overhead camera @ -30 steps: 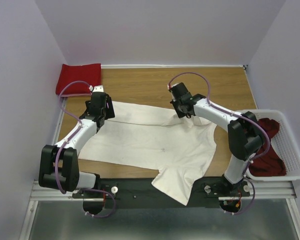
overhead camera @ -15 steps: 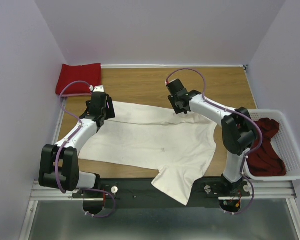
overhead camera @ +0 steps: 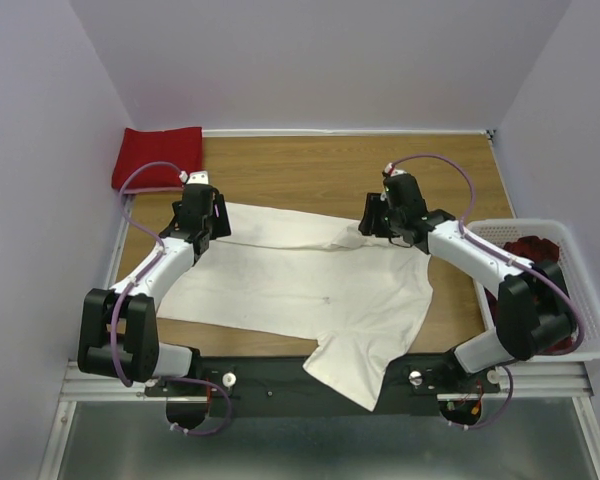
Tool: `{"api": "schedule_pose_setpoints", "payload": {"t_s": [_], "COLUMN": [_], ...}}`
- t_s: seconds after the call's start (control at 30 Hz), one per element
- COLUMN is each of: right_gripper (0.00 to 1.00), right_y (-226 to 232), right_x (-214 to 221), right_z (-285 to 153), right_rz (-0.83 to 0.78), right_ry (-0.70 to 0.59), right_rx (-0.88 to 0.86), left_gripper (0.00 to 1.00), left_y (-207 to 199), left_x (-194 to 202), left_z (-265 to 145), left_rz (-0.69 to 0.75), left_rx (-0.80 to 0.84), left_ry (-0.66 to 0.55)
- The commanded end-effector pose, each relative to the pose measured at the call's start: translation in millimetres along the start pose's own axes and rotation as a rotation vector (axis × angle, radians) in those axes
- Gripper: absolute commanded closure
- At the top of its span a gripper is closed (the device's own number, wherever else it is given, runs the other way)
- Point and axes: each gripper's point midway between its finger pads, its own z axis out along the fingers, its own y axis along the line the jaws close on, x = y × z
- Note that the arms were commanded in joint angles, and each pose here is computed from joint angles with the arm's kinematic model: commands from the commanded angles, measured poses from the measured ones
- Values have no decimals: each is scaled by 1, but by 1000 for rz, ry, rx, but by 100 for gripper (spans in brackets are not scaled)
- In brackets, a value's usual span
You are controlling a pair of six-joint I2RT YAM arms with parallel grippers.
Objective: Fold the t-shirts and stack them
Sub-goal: Fold the tshirt
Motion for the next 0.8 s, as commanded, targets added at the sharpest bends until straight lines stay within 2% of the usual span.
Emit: {"api": "schedule_pose_setpoints", "payload": {"t_s": [0.0,0.07,0.2,0.77], "right_gripper": [45,47,52,55], "right_y": [23,8,0,-14], "right_x": [-3,10,9,27], "right_z": [2,9,16,43], "right_rz": [127,182,266,364], "right_ry": [-80,-59,-92,-73], "right_rx": [-135,-113,-150,-95], "left_gripper": [22,22,22,22], "left_y": [-7,-8,-8,-8], "left_x": [-15,-15,-14,-13], "left_z": [-5,-5,-6,-3], "left_rz": [2,0,3,7], "left_rx": [32,34,33,34], "left_ry": [-38,-39,-38,-29]}}
